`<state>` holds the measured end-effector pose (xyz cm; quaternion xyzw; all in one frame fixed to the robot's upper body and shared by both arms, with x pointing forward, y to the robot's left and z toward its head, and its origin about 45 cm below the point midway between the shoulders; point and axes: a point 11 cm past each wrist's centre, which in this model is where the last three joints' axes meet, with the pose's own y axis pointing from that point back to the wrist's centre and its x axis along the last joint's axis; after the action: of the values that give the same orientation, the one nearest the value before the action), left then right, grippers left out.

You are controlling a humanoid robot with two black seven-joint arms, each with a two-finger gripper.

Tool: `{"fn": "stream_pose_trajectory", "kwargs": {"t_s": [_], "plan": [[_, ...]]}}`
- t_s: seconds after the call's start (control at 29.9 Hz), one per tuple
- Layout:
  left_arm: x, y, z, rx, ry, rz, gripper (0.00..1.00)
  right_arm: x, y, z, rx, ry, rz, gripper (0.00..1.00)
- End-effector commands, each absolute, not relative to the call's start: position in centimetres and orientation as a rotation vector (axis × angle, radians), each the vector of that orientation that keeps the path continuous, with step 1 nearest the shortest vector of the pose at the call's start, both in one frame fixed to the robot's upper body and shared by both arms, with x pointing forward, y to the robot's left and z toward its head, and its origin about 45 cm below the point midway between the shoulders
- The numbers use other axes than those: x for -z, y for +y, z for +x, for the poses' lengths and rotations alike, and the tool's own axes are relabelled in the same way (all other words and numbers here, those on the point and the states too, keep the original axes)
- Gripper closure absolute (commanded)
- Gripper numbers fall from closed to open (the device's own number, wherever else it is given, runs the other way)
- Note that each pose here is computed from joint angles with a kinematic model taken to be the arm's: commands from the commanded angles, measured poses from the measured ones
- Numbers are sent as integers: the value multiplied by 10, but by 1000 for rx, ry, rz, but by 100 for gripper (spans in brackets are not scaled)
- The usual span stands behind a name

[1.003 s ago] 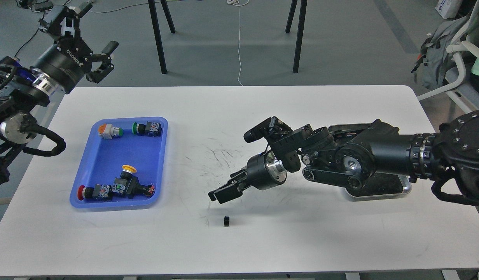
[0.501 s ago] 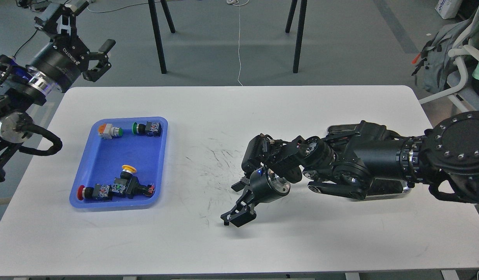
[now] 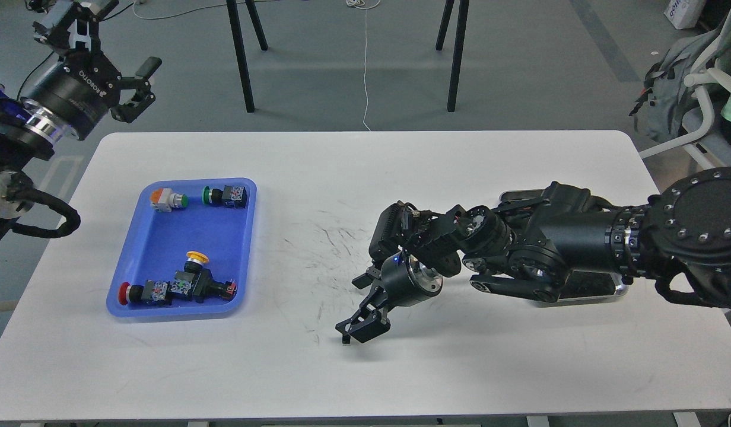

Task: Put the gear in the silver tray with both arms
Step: 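Close the right gripper around the small black gear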

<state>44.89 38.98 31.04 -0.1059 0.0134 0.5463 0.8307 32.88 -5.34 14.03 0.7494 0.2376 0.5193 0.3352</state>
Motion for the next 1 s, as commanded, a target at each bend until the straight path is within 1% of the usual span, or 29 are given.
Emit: {"fn": "stream_pose_trajectory", "kwargs": {"t_s": [0.0,0.5,0.84,0.97], "plan": [[-308,390,447,-1159,33,-221,0,-141,-49,323,-1358,633,1973,5],[-304,388,446,-1154,44,-220,0,-140,-45,315,-1392,644,1995,8],[-302,388,445,-1154,47,-218,0,-129,-57,310,-1449,723,1916,9],[-302,388,445,-1154,47,-220,0,-126,-59,309,-1461,730,1910,11]]}}
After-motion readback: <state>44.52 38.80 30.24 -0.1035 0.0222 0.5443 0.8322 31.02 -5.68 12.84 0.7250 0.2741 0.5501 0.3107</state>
